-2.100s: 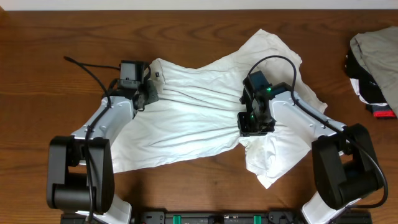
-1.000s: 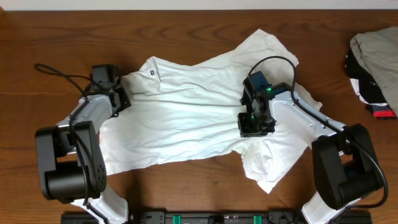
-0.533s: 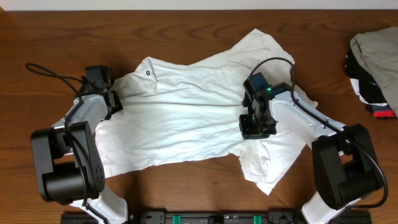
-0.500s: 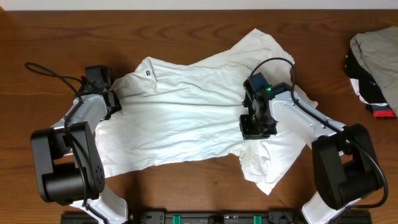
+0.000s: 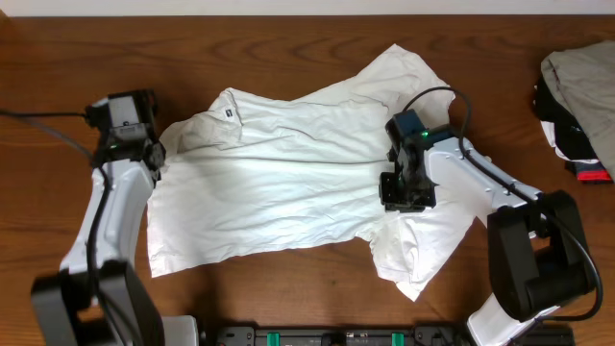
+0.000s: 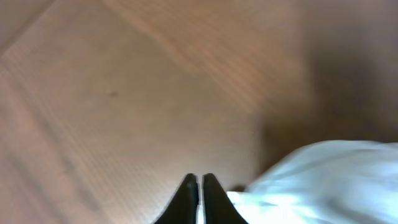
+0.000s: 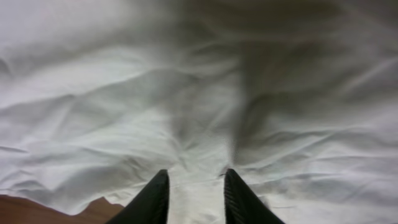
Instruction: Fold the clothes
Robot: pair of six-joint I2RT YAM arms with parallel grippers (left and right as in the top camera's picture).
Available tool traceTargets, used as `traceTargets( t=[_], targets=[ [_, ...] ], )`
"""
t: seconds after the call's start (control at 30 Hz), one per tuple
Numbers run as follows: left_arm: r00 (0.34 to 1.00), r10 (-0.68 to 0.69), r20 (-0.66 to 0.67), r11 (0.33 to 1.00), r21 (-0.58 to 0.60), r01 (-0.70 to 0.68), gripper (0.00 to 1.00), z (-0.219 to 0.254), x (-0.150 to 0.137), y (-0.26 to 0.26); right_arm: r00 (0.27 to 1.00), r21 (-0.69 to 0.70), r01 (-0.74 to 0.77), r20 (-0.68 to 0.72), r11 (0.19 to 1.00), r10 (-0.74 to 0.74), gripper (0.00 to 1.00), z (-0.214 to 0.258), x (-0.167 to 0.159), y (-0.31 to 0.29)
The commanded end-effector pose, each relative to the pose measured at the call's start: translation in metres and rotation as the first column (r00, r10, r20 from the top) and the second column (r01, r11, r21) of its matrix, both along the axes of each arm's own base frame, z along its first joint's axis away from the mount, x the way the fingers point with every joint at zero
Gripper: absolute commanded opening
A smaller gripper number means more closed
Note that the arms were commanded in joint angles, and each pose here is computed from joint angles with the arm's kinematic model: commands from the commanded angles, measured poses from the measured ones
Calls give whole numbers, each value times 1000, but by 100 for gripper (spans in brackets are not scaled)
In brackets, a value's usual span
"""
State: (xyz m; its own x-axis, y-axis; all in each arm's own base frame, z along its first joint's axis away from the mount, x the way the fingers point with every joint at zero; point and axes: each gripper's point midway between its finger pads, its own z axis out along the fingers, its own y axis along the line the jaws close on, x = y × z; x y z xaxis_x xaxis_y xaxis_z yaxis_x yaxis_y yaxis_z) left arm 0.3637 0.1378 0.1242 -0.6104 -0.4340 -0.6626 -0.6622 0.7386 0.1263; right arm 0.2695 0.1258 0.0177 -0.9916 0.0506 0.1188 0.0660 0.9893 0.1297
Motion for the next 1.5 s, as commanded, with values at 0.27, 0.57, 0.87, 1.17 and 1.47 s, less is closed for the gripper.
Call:
traceTargets(
  t=[0.27, 0.57, 0.87, 1.17, 1.47],
  targets=[
    [885, -350, 308, 716, -521, 465, 39, 39, 28, -149, 925, 257, -117, 380, 959, 12, 94, 137, 123, 16],
    [844, -425, 327, 630, -562, 535, 98, 37, 30, -218, 818, 292, -109, 569, 950, -82, 80, 213, 183, 1],
    [923, -286, 256, 617, -688, 382, 98, -6, 48, -223, 876, 383, 17, 439, 923, -198, 84, 160, 216, 13],
    [948, -240, 210, 598, -737, 315, 98, -44, 62, -224, 901, 445, 88, 346, 891, -261, 86, 118, 232, 25],
    [973, -156, 171, 606, -761, 231, 99, -57, 65, -213, 916, 443, 121, 294, 888, -272, 87, 89, 235, 31]
  ],
)
